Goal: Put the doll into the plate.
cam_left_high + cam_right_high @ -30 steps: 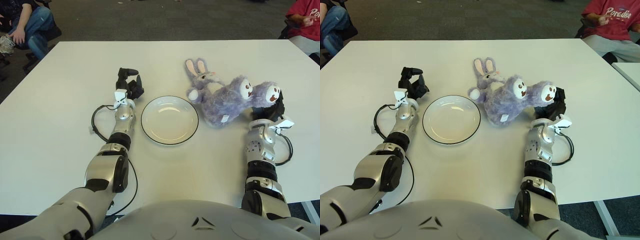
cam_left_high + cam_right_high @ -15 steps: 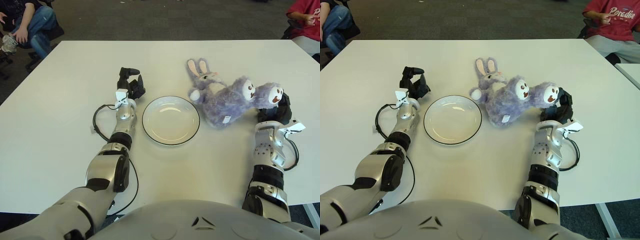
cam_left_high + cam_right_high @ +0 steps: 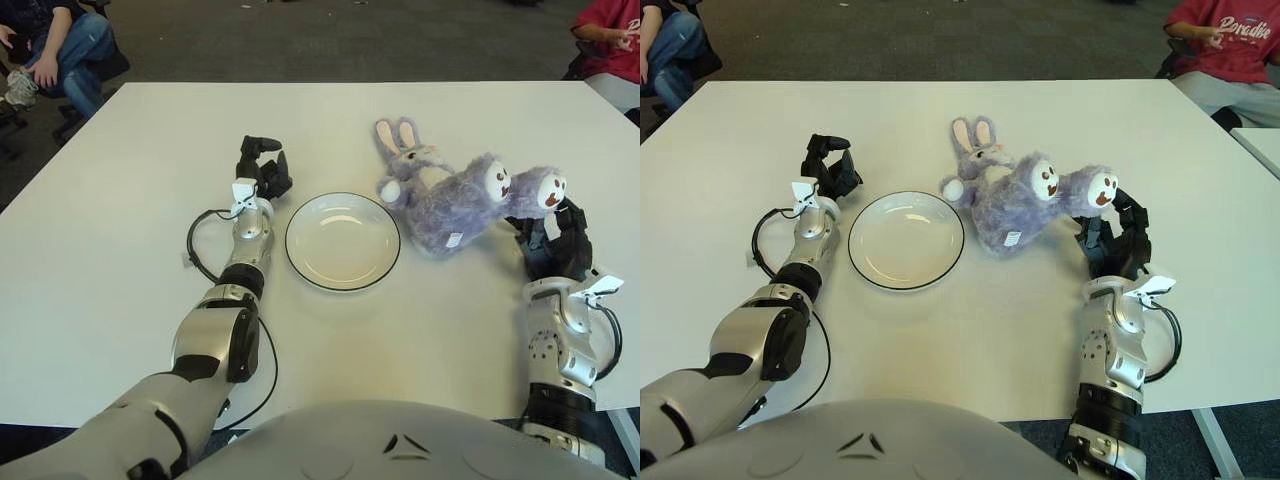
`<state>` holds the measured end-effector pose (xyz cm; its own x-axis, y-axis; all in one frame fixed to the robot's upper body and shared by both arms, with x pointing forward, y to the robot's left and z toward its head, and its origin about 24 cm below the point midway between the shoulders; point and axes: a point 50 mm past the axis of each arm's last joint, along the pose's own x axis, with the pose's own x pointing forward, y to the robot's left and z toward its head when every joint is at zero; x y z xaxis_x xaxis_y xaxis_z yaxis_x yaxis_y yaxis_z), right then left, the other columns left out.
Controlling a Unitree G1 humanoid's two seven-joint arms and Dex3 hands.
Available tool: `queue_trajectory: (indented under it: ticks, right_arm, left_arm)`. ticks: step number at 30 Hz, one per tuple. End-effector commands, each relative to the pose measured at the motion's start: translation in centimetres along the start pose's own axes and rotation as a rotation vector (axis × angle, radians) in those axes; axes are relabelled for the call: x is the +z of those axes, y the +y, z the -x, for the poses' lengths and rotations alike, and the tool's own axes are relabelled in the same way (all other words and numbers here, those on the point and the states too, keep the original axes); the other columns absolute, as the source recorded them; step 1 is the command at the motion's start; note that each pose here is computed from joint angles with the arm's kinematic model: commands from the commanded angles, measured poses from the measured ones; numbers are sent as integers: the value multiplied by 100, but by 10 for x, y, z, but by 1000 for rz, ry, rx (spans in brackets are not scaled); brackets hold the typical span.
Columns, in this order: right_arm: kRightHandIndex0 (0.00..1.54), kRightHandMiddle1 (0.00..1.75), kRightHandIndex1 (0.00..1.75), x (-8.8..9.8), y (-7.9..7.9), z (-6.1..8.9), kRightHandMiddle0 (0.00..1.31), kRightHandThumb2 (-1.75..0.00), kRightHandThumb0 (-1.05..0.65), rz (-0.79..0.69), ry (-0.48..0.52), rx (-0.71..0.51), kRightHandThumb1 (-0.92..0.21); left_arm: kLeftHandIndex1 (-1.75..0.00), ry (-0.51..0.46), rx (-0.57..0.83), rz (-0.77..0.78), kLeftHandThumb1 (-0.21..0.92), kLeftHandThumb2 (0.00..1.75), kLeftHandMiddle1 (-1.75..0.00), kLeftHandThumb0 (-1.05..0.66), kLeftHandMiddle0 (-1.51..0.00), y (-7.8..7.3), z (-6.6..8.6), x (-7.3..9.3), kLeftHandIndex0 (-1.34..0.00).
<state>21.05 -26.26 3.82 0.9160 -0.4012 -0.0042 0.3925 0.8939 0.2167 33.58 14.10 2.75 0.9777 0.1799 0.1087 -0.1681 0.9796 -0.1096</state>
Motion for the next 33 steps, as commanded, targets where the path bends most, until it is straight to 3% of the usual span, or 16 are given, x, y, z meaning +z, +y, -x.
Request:
queue_trajectory:
  ticks: [1,9,16,20,24,30,33]
  right_arm:
    - [10,45,68,-24,-7,12,0,-100,-25,52,112,11,-34]
    - [7,27,59,-24,-7,16,0,-107,-20,176,83,149,-29]
    - [10,20,53,-28,-15,19,0,-96,-39,342,40,231,-33]
    - [16,21,39,-30,-17,19,0,-81,-57,445,0,239,-47]
    - [21,25,30,-30,-13,19,0,-77,-63,474,-25,232,-50]
    - [28,28,20,-30,-9,21,0,-87,-60,470,-50,250,-43]
    - [31,26,16,-29,-8,22,0,-100,-54,469,-61,271,-33]
  left_arm:
    - [-175,157,45,-10,58,98,-175,-40,-102,14,33,-40,-41]
    - [-175,161,42,-6,58,99,-175,-40,-101,15,33,-40,-41]
    - [-175,163,38,-7,59,97,-175,-40,-100,15,33,-41,-40]
    - [-175,163,37,-9,59,97,-175,-40,-100,15,33,-41,-40]
    - [-175,163,39,-6,59,97,-175,-40,-100,15,33,-41,-40]
    - [-175,167,44,-3,59,97,-175,-40,-99,14,33,-41,-40]
    - [-175,167,45,-5,59,97,-175,-40,-99,14,33,-41,-40]
